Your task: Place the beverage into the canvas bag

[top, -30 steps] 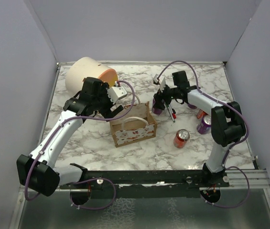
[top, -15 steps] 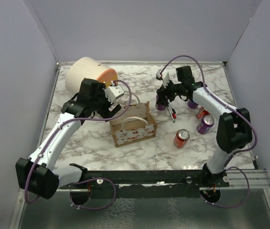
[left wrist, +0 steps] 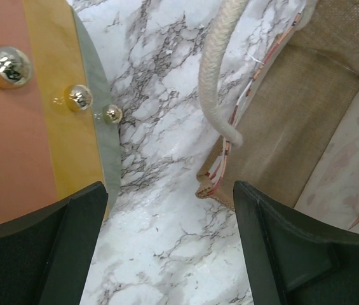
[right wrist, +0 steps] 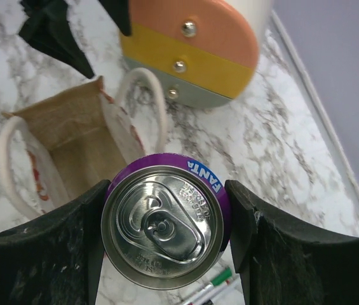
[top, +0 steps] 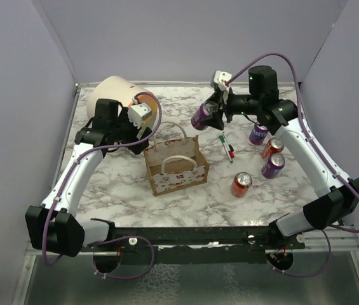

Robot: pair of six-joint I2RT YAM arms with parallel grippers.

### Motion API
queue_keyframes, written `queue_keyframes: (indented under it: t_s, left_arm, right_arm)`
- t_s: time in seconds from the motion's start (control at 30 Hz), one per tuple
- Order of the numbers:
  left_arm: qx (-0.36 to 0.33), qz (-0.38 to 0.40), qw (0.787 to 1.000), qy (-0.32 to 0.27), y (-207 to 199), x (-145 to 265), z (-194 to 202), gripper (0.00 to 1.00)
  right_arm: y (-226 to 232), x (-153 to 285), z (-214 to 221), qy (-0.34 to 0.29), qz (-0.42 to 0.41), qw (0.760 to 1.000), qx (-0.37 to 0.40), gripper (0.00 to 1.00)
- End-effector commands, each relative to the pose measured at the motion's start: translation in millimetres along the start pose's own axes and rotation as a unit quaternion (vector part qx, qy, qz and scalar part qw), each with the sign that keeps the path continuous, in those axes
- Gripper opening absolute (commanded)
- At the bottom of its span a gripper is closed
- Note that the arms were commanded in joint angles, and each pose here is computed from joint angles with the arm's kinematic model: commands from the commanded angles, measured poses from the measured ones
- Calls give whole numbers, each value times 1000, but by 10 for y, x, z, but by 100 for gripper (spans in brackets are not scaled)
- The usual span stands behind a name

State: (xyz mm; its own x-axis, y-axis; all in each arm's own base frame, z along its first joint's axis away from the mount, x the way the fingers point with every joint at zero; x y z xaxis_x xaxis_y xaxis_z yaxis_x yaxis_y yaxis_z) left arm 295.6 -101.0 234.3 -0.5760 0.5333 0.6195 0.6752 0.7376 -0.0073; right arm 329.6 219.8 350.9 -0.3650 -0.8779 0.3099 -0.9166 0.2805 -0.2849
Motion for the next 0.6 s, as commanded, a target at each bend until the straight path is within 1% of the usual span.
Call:
queue_keyframes:
  t_s: [0.0,0.2,0.3,0.43,0.57]
  left_arm:
    - [32,43,999,-6,-113,-4,-29,81]
    - [74,51,996,3,-133,-28,103,72]
    - [102,62,993,-4,-179,-48,189,69]
    - [111,71,991,-23,-239,-86,300,67]
    - [125,81,989,-25,-277,-153,381,63]
  right_arm:
    - [387,-181,-291,-48,-86,995,16,1]
    - [721,-579,-231,-44,-157,986,25,1]
    - [833,-733,-148,-44,-184,982,19,1]
    - [1006,-857,-54,-58,-229,972,4,1]
    - [1127,-964,40,-66,-244,968,-4,1]
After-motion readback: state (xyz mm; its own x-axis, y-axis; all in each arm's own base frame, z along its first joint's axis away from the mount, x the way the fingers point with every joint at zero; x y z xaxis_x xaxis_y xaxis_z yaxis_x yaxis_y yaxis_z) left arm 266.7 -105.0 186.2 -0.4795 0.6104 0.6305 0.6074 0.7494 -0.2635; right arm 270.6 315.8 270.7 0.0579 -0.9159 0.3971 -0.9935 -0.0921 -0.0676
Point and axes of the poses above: each gripper's point midway between its finger pads, its own x axis back along the fingers, its own y axis along the line the jaws close on, z = x × y, the point moved 4 cm from there along x, back along the fingers, and after that the axes turned 5 degrees about x, right-handed, at the moved point
